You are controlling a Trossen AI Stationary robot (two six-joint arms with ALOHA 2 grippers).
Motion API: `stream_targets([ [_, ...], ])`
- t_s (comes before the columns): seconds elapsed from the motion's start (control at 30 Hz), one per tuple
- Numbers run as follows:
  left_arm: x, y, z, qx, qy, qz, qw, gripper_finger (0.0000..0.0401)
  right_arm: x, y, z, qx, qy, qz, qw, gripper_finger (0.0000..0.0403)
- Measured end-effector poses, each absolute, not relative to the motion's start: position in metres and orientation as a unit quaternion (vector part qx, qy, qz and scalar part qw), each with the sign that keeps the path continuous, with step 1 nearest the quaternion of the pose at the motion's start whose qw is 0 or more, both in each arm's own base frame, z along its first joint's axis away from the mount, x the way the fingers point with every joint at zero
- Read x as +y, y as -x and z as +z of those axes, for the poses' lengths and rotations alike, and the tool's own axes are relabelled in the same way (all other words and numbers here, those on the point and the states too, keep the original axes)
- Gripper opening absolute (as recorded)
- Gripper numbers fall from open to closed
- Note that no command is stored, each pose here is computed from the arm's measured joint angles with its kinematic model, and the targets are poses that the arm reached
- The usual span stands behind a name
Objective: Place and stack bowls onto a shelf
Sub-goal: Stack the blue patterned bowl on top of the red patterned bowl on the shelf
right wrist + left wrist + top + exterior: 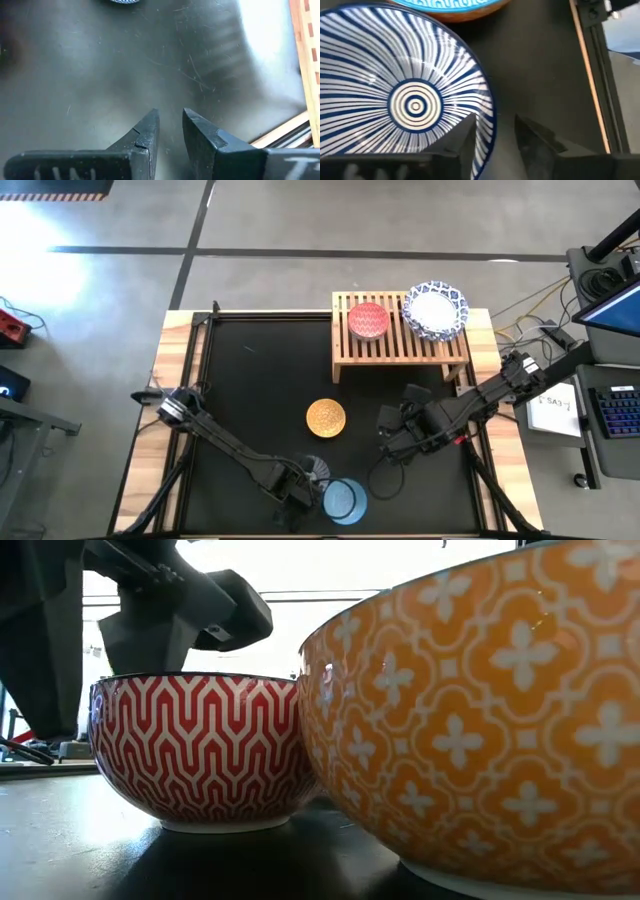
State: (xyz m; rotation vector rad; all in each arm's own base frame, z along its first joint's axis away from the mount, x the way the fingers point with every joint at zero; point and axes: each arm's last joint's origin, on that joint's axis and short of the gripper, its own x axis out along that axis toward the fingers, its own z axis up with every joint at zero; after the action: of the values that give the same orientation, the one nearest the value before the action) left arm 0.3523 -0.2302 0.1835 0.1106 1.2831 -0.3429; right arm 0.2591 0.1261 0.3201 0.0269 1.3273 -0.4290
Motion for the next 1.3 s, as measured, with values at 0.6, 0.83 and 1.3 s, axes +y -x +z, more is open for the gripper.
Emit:
stream_targets([
  [0.6, -0.212, -0.352, 0.203, 0.615, -0.05, -0.172, 0.768, 0.0003, 0.127, -0.261, 0.32, 0.614, 0.019, -0.164, 0.772, 0.0077],
  [0.83, -0.208, -0.352, 0.231, 0.597, -0.08, -0.193, 0.774, 0.0002, 0.134, -0.269, 0.32, 0.613, 0.049, -0.055, 0.787, 0.0096],
  [1.3, -0.212, -0.363, 0.268, 0.517, -0.171, -0.242, 0.803, 0.0006, 0.153, -0.289, 0.328, 0.522, 0.097, 0.156, 0.833, 0.0134],
])
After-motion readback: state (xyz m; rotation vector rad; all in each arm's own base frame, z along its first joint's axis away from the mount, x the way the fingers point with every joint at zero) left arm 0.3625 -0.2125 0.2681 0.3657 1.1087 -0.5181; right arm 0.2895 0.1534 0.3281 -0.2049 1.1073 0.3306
